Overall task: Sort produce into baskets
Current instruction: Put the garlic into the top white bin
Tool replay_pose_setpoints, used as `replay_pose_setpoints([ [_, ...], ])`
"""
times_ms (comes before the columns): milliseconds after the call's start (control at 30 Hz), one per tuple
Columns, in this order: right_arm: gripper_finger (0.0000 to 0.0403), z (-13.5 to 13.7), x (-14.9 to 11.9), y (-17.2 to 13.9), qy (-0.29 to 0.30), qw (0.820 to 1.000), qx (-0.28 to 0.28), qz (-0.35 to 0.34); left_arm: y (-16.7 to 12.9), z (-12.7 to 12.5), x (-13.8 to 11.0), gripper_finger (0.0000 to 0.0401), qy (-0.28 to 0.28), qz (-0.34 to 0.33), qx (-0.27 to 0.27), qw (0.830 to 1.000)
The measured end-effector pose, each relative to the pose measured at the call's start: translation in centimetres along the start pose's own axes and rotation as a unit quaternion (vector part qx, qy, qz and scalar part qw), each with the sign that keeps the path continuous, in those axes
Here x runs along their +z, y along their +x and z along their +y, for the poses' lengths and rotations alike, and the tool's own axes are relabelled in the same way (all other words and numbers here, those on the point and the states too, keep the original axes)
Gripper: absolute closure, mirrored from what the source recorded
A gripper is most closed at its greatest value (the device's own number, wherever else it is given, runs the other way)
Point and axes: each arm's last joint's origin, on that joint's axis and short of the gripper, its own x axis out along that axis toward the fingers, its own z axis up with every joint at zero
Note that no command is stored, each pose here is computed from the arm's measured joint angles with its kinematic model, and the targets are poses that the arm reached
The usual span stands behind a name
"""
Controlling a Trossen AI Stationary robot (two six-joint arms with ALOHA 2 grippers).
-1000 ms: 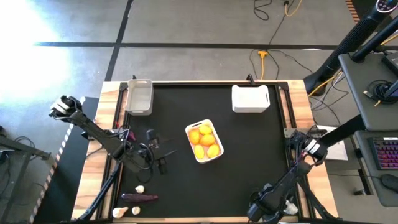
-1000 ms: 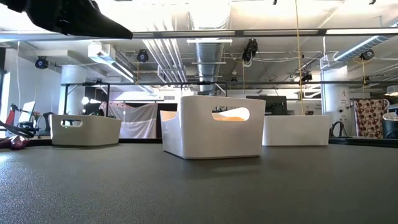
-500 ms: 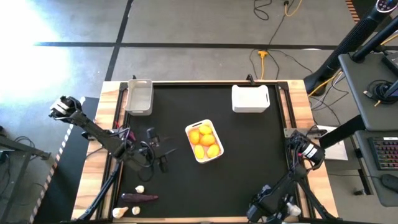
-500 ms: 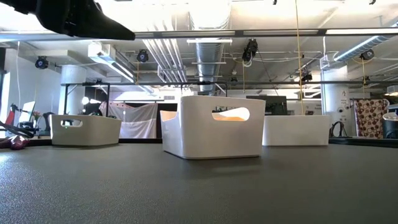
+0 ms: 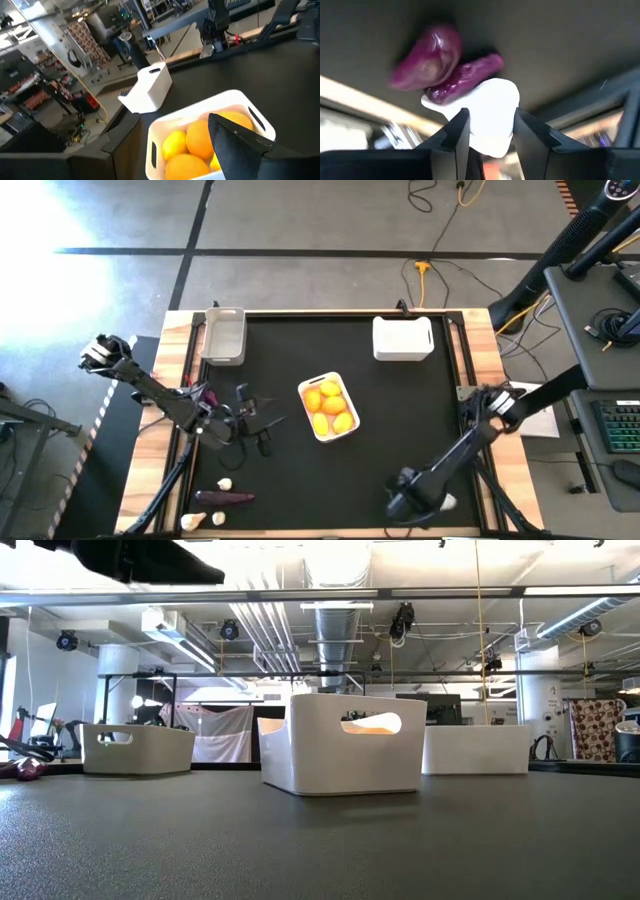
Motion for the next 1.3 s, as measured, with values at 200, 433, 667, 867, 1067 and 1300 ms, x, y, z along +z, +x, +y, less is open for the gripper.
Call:
replay_pose_setpoints([
  [200, 0.028, -2.4, 1.5, -4.9, 0.018, 0.983, 0.018, -0.182, 0.0, 0.2, 0.7, 0.0191, 0.011, -0.021, 0.006, 1.0],
  [433, 0.0284, -7.1, 3.4, -9.6, 0.058, 0.952, -0.004, -0.3, 0.1, 0.3, 0.7, 0.0191, 0.028, -0.022, 0.009, 0.999],
  [667, 0.0284, -13.6, 5.6, -13.3, 0.132, 0.923, -0.085, -0.352, 0.2, 0.4, 0.6, 0.0191, 0.044, -0.016, 0.019, 0.999],
  [867, 0.0282, -20.3, 8.5, -16.3, 0.244, 0.873, -0.114, -0.406, 0.2, 0.4, 0.5, 0.0191, 0.061, -0.01, 0.018, 0.998],
  [1067, 0.0285, -27.7, 12.1, -17.2, 0.327, 0.861, -0.14, -0.364, 0.1, 0.4, 0.1, 0.0191, 0.071, 0.005, 0.028, 0.997],
  [1300, 0.0279, -33.7, 16.7, -15.9, 0.368, 0.851, -0.101, -0.361, 0.0, 0.4, -0.7, 0.0191, 0.077, 0.03, 0.02, 0.996],
])
